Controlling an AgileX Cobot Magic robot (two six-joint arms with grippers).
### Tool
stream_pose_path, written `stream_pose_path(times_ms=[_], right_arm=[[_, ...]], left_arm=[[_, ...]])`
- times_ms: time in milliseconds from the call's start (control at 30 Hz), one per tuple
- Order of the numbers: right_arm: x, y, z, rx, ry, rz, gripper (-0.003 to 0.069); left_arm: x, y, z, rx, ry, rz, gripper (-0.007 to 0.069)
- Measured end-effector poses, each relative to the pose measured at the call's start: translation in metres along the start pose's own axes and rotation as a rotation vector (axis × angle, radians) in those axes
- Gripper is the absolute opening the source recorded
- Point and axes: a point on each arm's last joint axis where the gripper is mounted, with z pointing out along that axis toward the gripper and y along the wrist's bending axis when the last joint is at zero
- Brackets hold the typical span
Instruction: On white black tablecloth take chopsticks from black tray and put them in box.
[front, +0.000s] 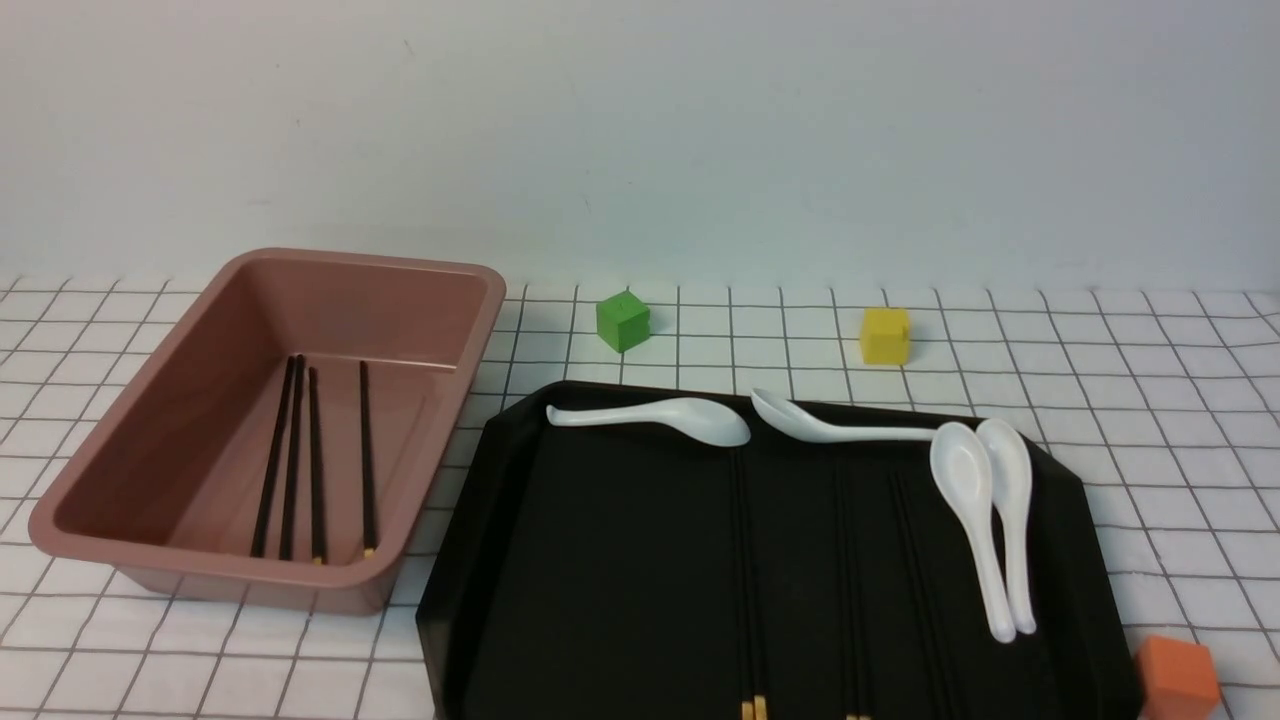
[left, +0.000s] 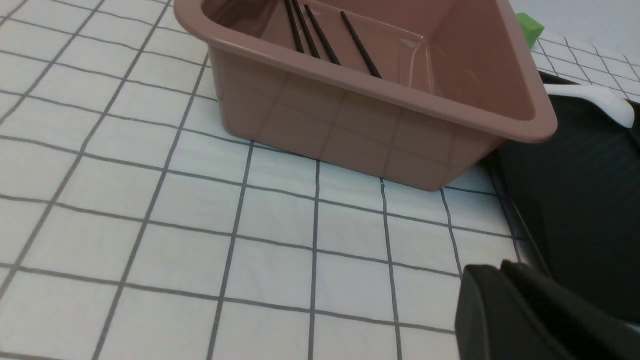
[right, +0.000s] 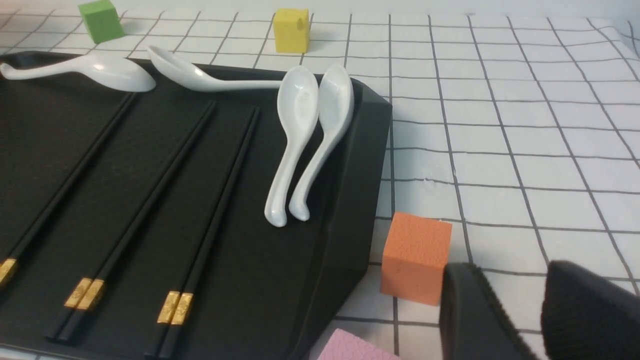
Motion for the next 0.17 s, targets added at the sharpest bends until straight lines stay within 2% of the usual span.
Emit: stream_pose_path(times_ms=[167], right_arm=[[0.0,0.0,0.0,0.0,0.0,0.0,0.024]], left_arm=[[0.0,0.0,0.0,0.0,0.0,0.001,0.004]])
